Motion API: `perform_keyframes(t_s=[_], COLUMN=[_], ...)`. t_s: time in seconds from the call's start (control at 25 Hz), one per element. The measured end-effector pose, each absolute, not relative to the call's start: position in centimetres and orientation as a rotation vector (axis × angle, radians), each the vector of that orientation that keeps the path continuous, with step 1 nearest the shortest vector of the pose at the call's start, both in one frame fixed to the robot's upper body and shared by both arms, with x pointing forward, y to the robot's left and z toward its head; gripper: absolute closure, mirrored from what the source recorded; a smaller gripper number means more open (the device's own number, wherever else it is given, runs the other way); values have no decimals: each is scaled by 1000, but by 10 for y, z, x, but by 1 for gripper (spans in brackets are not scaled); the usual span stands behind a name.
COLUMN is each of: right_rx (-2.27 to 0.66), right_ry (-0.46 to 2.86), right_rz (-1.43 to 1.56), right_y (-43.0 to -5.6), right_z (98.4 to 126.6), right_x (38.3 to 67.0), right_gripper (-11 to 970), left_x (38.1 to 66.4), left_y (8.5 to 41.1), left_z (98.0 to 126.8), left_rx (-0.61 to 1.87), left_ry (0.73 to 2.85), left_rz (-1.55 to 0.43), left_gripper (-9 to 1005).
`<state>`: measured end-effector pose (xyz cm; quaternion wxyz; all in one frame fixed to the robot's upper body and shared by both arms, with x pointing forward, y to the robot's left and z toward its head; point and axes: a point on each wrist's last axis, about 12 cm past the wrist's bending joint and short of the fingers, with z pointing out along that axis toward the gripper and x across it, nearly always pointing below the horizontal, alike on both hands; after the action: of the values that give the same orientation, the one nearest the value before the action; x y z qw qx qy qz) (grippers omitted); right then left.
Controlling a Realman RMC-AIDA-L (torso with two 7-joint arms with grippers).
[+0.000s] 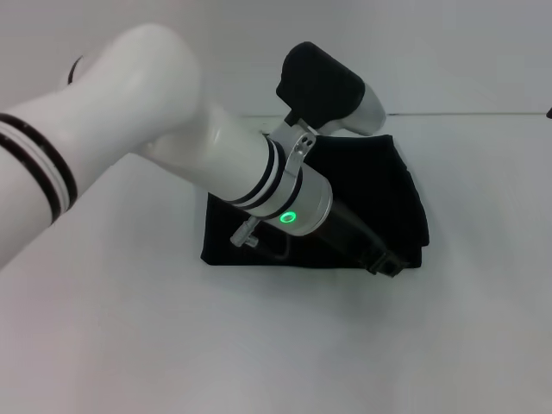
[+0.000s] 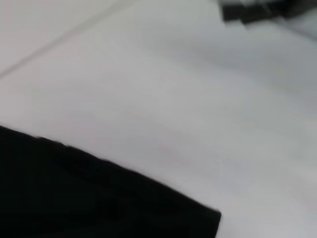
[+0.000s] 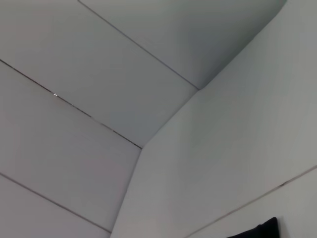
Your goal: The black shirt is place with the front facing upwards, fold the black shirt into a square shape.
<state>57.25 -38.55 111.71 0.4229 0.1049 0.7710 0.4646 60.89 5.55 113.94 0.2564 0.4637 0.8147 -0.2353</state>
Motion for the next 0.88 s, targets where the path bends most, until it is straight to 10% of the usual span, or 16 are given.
perform_keyframes(t_s=[0.52, 0.88], right_rx=[43, -421], right_ry=[2318, 2517], right_rz=[1083, 745], right_y=[-358, -258], right_z=[1139, 1186], right_x=[610, 671], right_gripper=[17, 17], left_x=[615, 599], left_y=[246, 317], left_z=[1164, 1147], left_rx=[128, -184], left_ry=[2226, 2166], left_rz=[-1232, -1259], left_gripper=[241, 183])
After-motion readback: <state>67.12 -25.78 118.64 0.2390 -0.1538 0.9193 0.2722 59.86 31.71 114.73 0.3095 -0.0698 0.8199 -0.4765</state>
